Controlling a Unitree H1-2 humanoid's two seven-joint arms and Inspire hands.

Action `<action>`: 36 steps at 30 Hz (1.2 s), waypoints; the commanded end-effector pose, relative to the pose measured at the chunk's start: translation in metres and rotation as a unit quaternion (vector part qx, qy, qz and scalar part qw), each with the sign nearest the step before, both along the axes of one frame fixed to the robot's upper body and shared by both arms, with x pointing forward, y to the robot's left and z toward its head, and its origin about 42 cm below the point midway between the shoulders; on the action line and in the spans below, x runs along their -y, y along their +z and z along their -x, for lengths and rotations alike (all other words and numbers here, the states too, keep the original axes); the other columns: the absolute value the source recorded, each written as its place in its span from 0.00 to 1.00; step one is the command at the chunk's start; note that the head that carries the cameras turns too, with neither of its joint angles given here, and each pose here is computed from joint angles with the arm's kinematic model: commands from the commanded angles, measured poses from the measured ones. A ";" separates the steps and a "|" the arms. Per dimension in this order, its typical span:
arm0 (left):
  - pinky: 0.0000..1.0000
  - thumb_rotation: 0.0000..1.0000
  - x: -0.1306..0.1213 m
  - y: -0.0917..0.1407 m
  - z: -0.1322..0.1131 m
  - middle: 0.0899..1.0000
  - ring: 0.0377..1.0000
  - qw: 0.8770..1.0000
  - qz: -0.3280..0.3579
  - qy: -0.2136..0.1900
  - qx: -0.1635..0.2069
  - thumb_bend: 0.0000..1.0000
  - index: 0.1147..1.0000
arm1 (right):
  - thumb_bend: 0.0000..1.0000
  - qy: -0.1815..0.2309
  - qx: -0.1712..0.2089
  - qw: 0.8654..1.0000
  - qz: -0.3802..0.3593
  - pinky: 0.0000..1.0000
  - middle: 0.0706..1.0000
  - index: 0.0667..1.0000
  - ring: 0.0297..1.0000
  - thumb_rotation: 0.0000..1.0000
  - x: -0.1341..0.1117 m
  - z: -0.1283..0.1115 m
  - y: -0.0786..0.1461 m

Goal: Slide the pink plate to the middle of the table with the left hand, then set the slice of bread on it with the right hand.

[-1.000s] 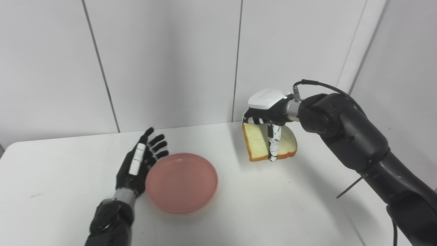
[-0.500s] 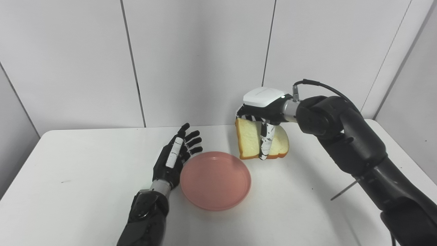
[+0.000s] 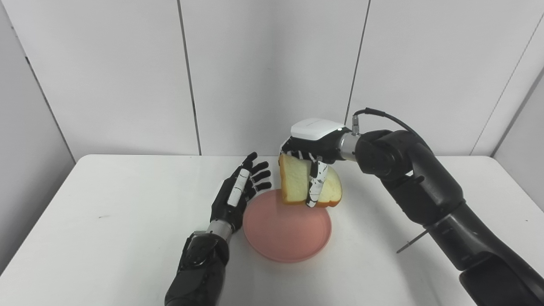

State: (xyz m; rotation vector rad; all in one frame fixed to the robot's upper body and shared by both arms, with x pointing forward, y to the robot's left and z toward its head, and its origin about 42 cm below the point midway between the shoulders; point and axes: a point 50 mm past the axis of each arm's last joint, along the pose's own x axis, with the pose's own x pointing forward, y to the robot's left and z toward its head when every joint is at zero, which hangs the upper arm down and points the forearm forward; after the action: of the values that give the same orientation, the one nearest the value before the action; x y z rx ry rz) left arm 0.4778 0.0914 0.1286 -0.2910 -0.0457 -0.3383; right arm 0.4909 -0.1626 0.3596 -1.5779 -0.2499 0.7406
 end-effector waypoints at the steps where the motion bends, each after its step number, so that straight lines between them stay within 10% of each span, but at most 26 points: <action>1: 0.71 0.72 -0.002 -0.019 0.011 0.78 0.78 1.000 -0.002 0.000 -0.027 0.94 0.85 | 0.57 0.022 0.034 0.999 -0.013 0.34 0.44 0.61 0.39 0.00 -0.011 0.000 0.019; 36: 0.71 0.77 -0.006 -0.024 0.018 0.81 0.81 1.000 -0.014 -0.003 -0.023 0.91 0.87 | 0.57 0.009 -0.038 0.997 -0.062 0.42 0.45 0.63 0.46 0.00 -0.023 0.002 -0.054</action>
State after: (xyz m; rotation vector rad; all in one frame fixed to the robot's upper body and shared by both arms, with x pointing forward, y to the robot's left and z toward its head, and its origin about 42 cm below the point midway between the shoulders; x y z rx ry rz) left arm 0.4728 0.0907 0.1289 -0.2632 -0.0538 -0.3529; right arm 0.4851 -0.1459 0.2800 -1.4368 -0.1666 0.8263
